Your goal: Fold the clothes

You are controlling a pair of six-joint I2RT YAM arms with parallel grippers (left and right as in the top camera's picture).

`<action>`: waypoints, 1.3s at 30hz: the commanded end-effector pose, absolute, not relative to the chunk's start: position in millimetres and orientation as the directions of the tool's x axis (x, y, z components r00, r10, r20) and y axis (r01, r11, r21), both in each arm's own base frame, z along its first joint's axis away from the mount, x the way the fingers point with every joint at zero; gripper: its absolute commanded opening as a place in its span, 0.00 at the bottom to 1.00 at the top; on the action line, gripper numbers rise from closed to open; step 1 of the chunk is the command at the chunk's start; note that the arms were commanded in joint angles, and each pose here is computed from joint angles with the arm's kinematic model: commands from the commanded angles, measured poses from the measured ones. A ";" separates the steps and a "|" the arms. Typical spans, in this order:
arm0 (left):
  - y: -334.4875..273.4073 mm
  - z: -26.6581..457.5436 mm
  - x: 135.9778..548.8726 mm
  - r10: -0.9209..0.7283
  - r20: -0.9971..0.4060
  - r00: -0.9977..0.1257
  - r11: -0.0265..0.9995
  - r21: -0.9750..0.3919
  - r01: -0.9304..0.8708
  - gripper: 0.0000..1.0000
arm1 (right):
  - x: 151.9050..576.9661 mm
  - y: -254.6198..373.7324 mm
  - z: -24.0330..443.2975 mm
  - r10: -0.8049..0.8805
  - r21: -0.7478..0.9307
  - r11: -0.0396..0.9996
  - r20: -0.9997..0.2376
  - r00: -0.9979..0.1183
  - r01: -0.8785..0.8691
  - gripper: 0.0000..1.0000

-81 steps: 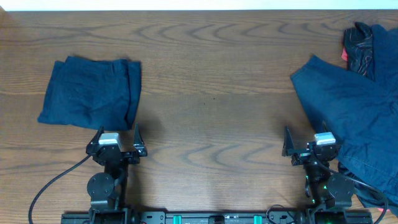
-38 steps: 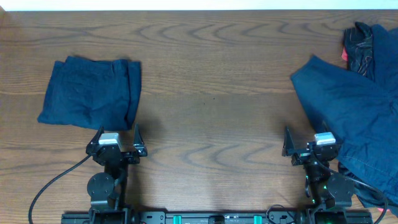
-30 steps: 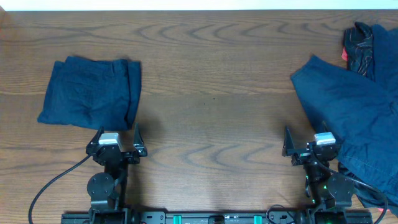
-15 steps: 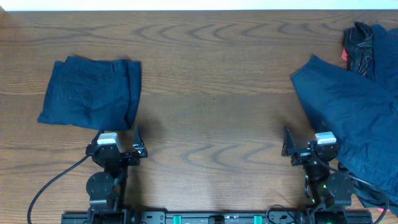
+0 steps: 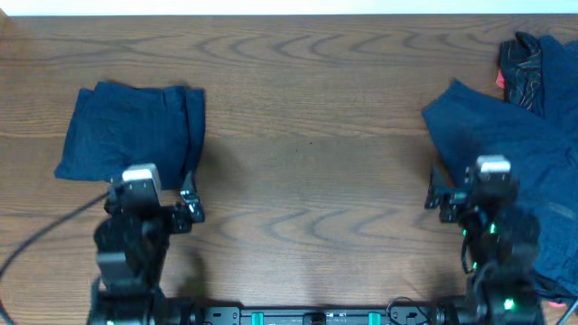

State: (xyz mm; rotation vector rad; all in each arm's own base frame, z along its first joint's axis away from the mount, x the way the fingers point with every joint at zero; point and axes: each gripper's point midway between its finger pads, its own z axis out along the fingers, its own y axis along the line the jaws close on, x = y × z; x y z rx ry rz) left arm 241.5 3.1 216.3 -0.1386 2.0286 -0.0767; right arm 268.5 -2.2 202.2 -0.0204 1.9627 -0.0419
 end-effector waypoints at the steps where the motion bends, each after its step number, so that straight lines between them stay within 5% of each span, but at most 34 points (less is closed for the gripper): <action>1: 1.5 218.3 250.8 -0.140 -0.833 -0.535 0.990 -0.119 -0.074 0.98 | 285.7 -12.8 204.9 -0.020 -0.058 0.996 -0.869 -0.495 0.061 0.99; 7: 0.6 198.9 260.8 -0.143 -0.680 -0.719 0.990 -0.106 -0.097 0.98 | 322.9 -37.0 169.2 -0.023 -0.134 0.988 -0.632 -0.775 0.080 0.99; 13: -7.2 173.8 269.1 -0.144 -0.592 -0.793 0.988 -0.133 -0.080 0.98 | 369.4 -41.6 114.9 -0.059 -0.163 0.986 -0.540 -0.839 0.035 0.99; 28: -7.1 157.8 273.4 -0.145 -0.541 -0.828 0.988 -0.129 -0.089 0.98 | 395.4 -65.4 0.9 -0.097 -0.296 0.955 -0.377 -0.921 0.020 0.76; 31: -7.1 157.8 273.4 -0.145 -0.541 -0.828 0.988 -0.129 -0.089 0.98 | 395.3 -67.6 -10.7 -0.096 -0.307 0.952 -0.361 -0.928 0.021 0.59; 36: -7.1 157.8 273.4 -0.145 -0.541 -0.828 0.988 -0.129 -0.089 0.98 | 394.9 -80.7 -9.2 -0.042 -0.355 0.930 -0.374 -0.926 0.101 0.02; 39: -7.1 157.8 273.4 -0.145 -0.541 -0.828 0.988 -0.129 -0.089 0.98 | 394.2 -80.5 -7.2 -0.045 -0.361 0.927 -0.373 -0.927 0.100 0.01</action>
